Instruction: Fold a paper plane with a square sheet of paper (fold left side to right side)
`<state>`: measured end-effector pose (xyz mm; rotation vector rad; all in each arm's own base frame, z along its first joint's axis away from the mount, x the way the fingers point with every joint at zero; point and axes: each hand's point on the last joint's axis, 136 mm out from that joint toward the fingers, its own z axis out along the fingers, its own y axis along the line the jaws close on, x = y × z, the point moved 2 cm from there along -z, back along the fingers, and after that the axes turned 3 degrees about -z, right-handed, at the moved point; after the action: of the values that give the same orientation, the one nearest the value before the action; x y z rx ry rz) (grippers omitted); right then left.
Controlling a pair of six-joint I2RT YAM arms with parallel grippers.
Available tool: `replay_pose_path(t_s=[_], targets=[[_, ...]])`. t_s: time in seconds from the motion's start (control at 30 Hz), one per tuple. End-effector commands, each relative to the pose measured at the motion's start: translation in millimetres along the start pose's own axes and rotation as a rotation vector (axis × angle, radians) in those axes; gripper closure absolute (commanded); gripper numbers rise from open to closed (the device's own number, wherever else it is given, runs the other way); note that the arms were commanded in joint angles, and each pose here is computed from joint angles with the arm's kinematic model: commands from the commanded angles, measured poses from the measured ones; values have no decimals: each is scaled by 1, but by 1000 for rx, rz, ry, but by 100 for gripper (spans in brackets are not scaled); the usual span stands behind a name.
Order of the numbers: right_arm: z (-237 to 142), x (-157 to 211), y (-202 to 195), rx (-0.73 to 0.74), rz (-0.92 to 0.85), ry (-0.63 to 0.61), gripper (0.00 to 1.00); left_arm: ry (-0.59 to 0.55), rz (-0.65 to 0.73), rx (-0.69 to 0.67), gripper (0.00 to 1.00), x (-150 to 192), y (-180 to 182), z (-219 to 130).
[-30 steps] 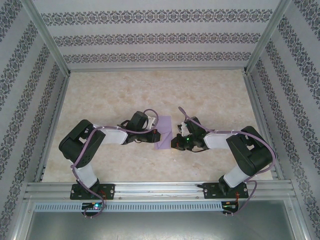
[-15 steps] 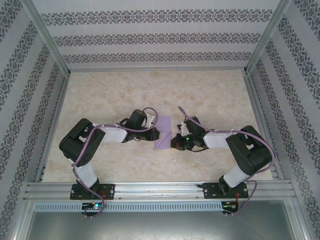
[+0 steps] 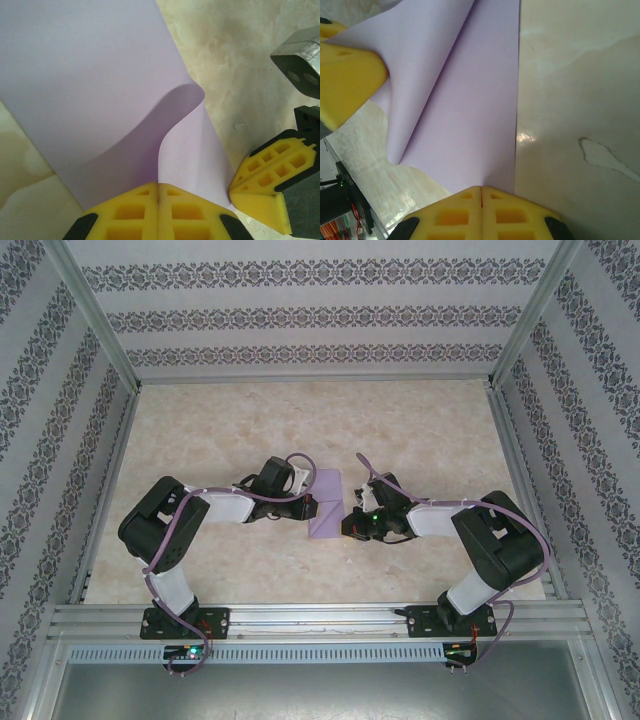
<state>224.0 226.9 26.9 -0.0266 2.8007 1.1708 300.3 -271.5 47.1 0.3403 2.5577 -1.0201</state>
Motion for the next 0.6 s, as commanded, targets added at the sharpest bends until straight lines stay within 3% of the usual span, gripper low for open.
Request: replay_pose_path(t_s=[0.0, 0.57], targets=[[10, 19, -34, 139, 38, 48, 100, 5, 14, -29, 100, -4, 8, 2], [12, 19, -35, 141, 41, 55, 100, 15, 17, -42, 97, 2, 13, 1]])
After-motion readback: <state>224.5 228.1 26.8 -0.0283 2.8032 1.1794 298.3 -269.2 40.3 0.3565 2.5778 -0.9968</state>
